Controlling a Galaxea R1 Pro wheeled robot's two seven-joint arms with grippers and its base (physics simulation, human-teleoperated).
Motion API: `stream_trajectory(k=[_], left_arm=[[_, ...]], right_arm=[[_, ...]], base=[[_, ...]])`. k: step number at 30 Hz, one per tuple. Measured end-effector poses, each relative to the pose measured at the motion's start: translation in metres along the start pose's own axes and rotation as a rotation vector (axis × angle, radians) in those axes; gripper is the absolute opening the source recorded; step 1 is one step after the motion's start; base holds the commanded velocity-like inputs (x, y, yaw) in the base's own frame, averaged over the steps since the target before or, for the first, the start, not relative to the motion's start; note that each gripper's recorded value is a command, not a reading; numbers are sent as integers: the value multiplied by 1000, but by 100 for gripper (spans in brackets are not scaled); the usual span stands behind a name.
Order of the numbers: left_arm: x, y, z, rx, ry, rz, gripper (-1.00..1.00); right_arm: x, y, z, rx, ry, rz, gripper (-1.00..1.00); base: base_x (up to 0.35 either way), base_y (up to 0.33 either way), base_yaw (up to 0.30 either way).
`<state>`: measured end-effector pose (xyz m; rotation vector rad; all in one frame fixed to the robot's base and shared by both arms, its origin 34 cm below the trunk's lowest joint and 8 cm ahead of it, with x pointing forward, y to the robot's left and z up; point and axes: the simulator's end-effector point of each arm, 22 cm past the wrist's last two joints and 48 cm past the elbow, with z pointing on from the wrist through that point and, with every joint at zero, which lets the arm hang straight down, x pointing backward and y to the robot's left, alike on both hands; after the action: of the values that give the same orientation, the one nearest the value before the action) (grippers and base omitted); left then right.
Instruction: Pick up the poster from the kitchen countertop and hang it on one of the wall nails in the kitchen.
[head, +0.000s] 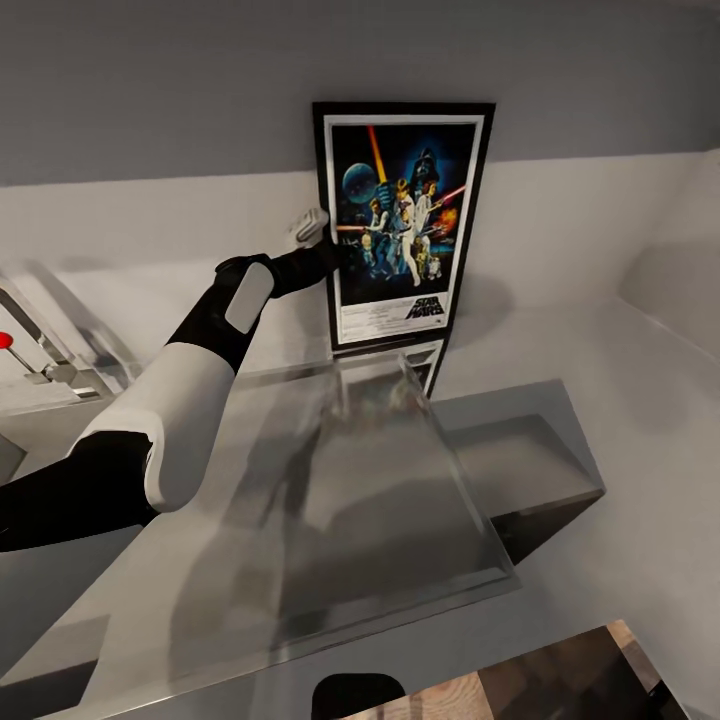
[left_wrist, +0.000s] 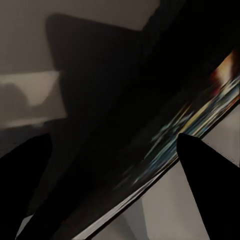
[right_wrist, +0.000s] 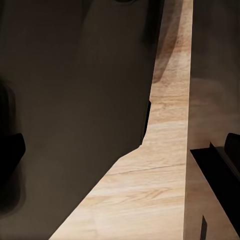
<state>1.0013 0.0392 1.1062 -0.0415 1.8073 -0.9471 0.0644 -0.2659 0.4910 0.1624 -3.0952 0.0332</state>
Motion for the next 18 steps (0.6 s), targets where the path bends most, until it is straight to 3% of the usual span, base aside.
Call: stream_trajectory(k=[12,13,18], left_arm=[[-2,-2,0,7,-5,-5,-100],[-4,-17,-1,71,-13,4,-100],[-4,-16,-1,72,-12,8,-100]], right_arm=[[0,0,0,0,0,0,100],[0,0,0,0,0,0,100],[0,0,0,0,0,0,100]], base=[[0,0,0],[0,0,0],[-15,0,0]])
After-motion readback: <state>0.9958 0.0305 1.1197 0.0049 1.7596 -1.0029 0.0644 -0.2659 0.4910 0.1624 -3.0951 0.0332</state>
